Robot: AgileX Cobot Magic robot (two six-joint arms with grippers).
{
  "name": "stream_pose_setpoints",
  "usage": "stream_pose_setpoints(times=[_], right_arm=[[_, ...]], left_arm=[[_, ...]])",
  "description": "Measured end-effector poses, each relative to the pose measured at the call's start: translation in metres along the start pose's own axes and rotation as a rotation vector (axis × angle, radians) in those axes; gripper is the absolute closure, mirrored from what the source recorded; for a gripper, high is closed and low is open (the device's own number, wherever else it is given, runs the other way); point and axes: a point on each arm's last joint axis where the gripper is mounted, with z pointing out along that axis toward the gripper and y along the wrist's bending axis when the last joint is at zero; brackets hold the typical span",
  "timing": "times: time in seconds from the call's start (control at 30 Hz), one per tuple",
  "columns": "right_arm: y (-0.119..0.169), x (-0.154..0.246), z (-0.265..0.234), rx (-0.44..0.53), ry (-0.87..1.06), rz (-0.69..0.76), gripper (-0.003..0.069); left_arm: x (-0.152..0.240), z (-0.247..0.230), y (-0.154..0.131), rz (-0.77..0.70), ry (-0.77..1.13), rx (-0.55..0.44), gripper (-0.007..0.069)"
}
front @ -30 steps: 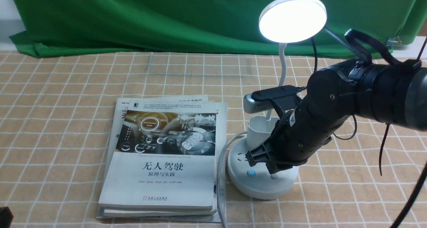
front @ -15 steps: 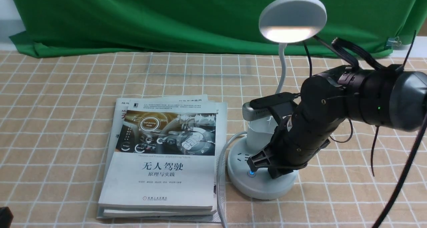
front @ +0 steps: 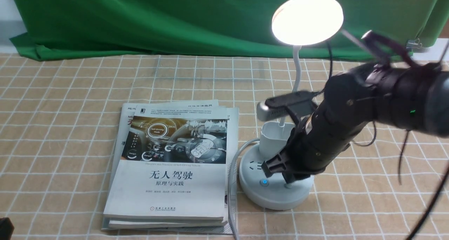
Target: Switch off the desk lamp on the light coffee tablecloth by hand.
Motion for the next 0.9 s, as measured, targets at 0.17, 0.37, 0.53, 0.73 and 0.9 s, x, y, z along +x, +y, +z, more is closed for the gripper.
stream_pose_setpoints(times=[0.17, 0.37, 0.53, 0.73, 0.9], right_arm=[[-0.001, -0.002, 0.009, 0.005, 0.020, -0.005, 0.0612], [-0.001, -0.002, 0.006, 0.006, 0.010, -0.009, 0.0612], [0.000, 0.000, -0.006, 0.003, -0.025, -0.010, 0.0612], [0.001, 0.010, -0.047, -0.007, -0.122, -0.013, 0.0612], [-0.002, 0.056, -0.076, -0.011, -0.164, -0.013, 0.0612]], left_arm=[[0.000, 0.000, 0.000, 0.000, 0.000, 0.000, 0.0620], [0.000, 0.000, 0.000, 0.000, 0.000, 0.000, 0.0620], [0.000, 0.000, 0.000, 0.000, 0.000, 0.000, 0.0620], [0.000, 0.000, 0.000, 0.000, 0.000, 0.000, 0.0620], [0.000, 0.000, 0.000, 0.000, 0.000, 0.000, 0.0620]])
